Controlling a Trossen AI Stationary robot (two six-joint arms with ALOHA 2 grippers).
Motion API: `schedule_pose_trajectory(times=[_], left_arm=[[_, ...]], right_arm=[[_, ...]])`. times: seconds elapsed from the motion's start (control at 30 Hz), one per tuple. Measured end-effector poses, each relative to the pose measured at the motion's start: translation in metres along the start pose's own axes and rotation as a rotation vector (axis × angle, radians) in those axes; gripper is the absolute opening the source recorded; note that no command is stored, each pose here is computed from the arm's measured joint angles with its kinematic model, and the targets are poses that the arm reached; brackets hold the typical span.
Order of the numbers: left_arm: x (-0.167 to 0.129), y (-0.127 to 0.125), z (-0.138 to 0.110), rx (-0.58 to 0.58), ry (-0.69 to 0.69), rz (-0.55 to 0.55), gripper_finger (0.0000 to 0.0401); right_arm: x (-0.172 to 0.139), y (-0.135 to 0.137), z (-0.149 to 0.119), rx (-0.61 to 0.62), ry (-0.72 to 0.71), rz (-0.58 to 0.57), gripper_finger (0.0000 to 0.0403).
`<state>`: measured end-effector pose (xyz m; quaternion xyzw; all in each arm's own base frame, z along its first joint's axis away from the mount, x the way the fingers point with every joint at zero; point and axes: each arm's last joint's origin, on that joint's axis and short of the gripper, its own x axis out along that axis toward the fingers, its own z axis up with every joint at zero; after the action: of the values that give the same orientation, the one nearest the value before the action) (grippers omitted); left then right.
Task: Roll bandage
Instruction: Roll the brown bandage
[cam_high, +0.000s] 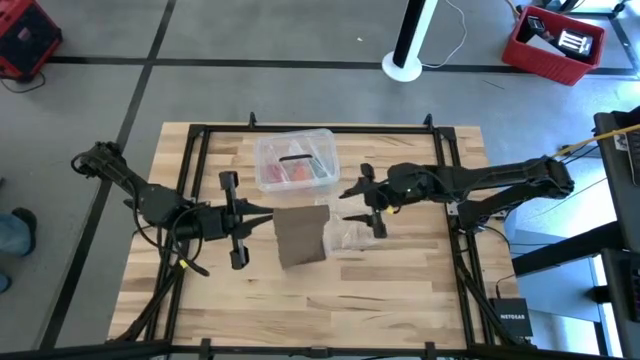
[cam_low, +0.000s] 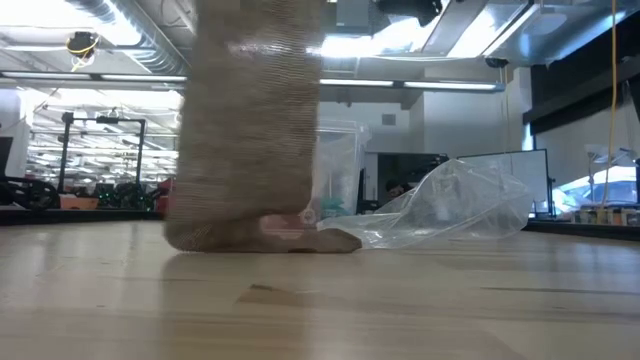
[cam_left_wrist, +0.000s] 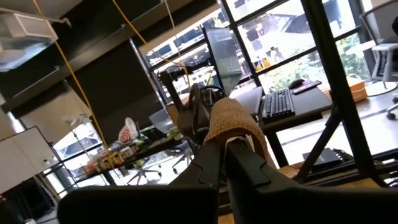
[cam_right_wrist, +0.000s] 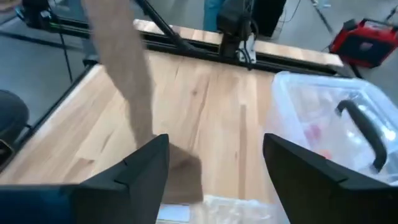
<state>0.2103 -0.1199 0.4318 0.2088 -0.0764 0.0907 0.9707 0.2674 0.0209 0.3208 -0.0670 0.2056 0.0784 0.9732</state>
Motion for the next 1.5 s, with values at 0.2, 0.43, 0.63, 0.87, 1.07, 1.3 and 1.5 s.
schedule_pose_trajectory(times=[0.2,0.43,0.63,0.87,1.07,1.3,1.5], left_arm=[[0.001,0.001,0.000,-0.004,0.002,0.005,0.0000],[0.001,0.001,0.000,-0.029,-0.006,0.010,0.0000],[0.001,0.002,0.000,-0.031,-0.007,0.010,0.0000],[0.001,0.001,0.000,-0.031,-0.007,0.010,0.0000],[0.001,0.002,0.000,-0.033,-0.008,0.014,0.0000],[0.001,0.002,0.000,-0.036,-0.007,0.013,0.0000],[0.001,0.002,0.000,-0.038,-0.007,0.013,0.0000]], right_arm=[[0.016,0.005,-0.029,0.097,-0.060,0.073,0.0261],[0.038,0.009,-0.042,0.176,-0.332,0.135,0.0262],[0.064,0.017,-0.043,0.152,-0.384,0.163,0.0262],[0.072,0.028,-0.039,0.112,-0.430,0.244,0.0262],[0.075,0.040,-0.038,0.060,-0.441,0.161,0.0262],[0.093,0.043,-0.044,0.042,-0.521,0.095,0.0262],[0.106,0.044,-0.034,0.035,-0.577,0.124,0.0262]])
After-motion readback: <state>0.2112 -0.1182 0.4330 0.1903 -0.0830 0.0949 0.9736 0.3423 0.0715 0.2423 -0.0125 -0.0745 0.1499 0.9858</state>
